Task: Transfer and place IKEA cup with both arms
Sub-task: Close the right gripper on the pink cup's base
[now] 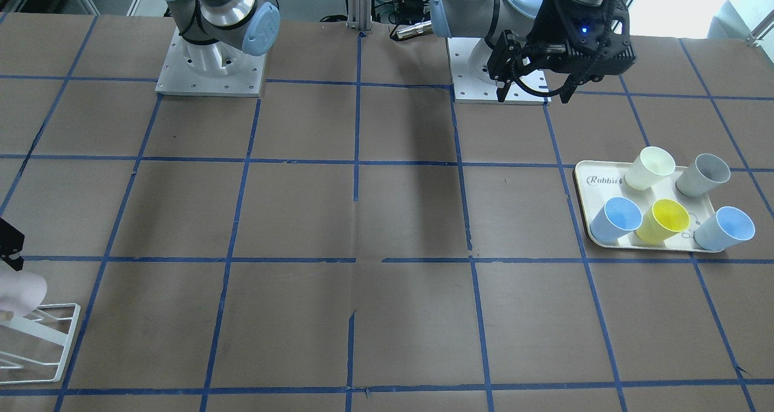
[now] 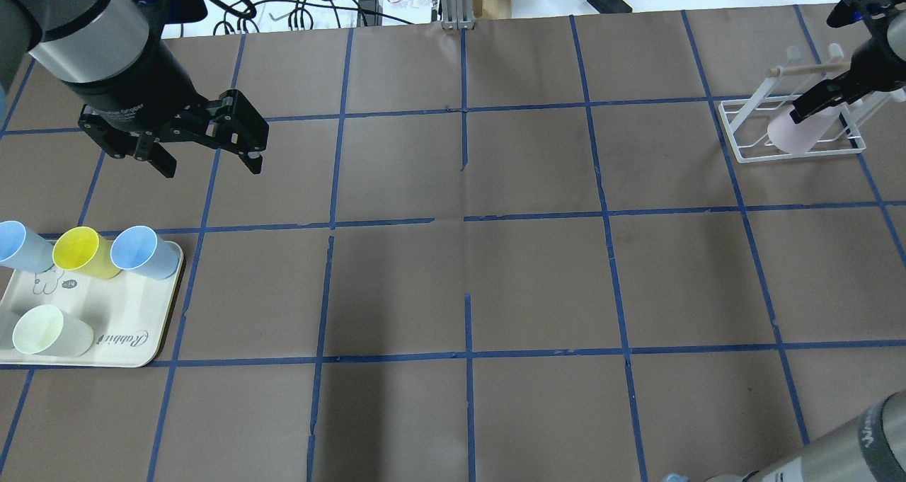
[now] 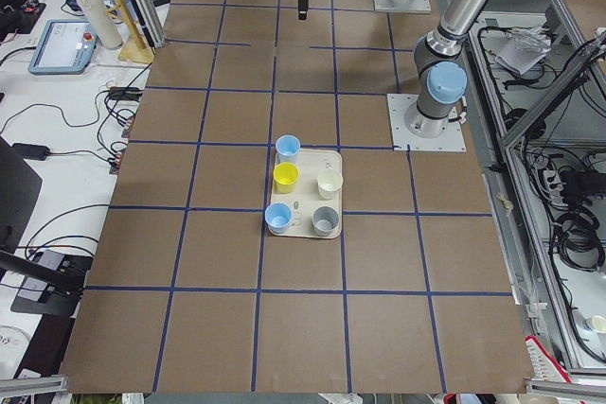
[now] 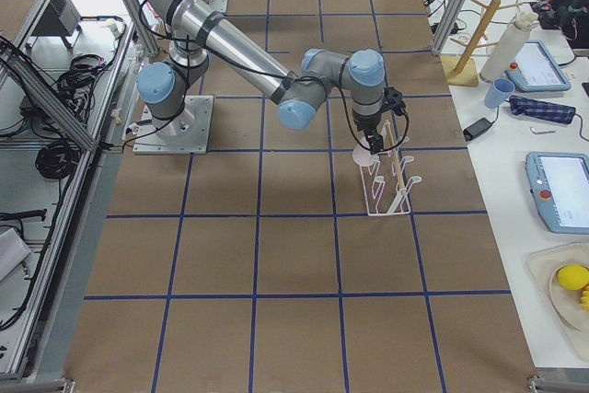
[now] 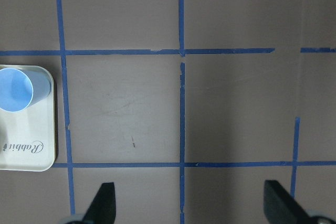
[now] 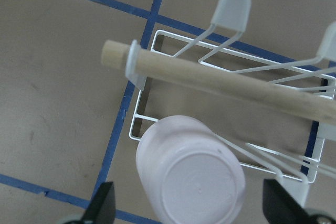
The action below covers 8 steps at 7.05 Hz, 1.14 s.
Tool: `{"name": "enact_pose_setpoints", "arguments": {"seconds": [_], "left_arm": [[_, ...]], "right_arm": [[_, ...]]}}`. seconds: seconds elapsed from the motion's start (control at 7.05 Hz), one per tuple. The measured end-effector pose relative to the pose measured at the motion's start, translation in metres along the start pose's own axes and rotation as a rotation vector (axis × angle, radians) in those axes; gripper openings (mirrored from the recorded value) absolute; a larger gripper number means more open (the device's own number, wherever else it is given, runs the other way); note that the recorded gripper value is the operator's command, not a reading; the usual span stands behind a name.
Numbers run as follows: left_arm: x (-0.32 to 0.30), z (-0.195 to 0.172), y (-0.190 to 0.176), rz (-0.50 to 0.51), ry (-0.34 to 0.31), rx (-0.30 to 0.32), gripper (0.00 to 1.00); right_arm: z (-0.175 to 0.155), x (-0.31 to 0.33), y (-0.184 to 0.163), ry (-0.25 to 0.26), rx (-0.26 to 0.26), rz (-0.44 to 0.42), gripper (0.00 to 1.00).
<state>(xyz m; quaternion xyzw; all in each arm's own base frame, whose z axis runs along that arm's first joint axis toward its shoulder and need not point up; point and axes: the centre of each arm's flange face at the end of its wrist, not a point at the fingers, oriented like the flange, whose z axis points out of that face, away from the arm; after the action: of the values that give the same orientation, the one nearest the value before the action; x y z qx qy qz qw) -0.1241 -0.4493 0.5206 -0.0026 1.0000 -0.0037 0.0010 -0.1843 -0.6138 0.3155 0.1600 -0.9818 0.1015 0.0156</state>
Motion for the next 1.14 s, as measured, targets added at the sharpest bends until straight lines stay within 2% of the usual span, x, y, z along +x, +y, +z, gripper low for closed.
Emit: {"name": "enact_pose_setpoints", "arguments": {"seconds": [0.57, 0.85, 0.99, 1.14], "left_arm": [[0.0, 0.001, 0.0, 0.0, 0.0, -0.002, 1.0], [0.0, 0.0, 0.0, 0.0, 0.0, -0.001, 1.0], [0.0, 0.0, 0.0, 0.0, 0.0, -0.001, 1.0], [0.0, 0.001, 0.0, 0.0, 0.0, -0.002, 1.0]], "right_arm": [[0.011, 0.001, 0.0, -0.01, -0.008, 0.001, 0.98], [0.013, 0.001, 0.0, -0.013, -0.009, 0.001, 0.77], [0.014, 0.001, 0.0, -0.013, -0.01, 0.002, 0.52], [0.014, 0.001, 0.0, -0.014, -0.01, 0.001, 0.4]]}}
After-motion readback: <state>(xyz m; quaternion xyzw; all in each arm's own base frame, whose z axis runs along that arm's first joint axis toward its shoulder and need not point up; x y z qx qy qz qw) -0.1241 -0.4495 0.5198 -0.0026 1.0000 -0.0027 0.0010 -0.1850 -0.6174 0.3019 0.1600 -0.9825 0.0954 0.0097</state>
